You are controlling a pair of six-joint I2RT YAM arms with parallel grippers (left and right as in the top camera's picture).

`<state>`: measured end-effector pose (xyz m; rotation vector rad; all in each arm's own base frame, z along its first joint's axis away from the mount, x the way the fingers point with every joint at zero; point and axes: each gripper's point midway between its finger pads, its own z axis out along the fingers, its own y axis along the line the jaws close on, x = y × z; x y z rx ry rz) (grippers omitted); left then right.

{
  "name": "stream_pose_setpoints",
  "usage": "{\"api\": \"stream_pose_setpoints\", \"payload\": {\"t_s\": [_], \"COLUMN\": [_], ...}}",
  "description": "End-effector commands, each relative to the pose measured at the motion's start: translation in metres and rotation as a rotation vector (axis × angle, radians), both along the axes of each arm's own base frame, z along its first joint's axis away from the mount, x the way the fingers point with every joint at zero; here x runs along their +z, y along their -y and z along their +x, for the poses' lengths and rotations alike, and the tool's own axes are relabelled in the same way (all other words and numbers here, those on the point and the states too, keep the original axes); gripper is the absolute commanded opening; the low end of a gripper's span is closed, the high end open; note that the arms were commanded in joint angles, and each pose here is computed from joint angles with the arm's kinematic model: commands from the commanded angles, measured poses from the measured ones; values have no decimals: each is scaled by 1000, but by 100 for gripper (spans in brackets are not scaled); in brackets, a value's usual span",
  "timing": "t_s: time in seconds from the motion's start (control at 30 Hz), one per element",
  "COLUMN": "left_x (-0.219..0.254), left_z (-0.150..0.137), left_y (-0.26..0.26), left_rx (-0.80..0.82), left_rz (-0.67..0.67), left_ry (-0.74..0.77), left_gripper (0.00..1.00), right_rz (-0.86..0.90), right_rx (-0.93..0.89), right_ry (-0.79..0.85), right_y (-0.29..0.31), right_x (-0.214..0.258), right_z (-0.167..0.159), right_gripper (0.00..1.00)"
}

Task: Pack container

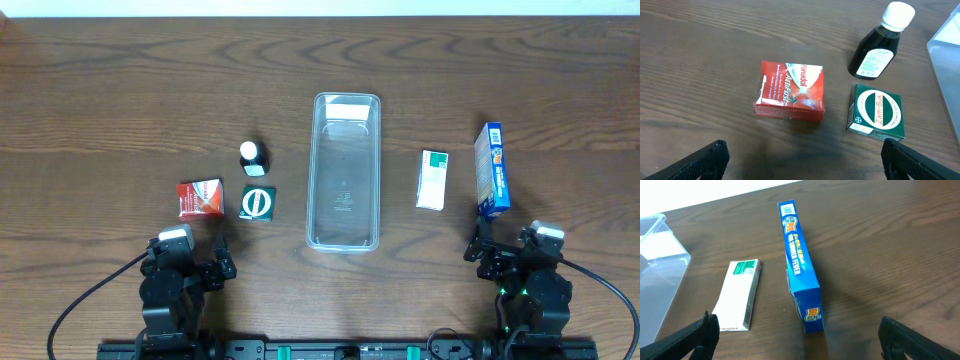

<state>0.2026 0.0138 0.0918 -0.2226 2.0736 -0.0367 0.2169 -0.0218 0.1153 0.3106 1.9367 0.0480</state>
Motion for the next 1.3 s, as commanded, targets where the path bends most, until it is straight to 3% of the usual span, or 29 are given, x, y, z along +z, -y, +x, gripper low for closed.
{"api": "stream_pose_setpoints", "payload": {"t_s": [0.0,1.07,1.27], "left_x": [-4,-4,-4], "left_z": [0,0,0], "left_y": [0,0,0], "left_rx": [5,5,5], "left_rz": [-16,-16,-16], "left_ry": [-2,-3,-2], "left_gripper": [98,98,98], "right_rz": [4,8,110], "right_rx": [-3,1,169], "right_ry": [5,12,136], "right_y": [0,0,-33], "right_x": [0,1,34], "right_z": [0,1,10], "right_gripper": [99,99,99]}}
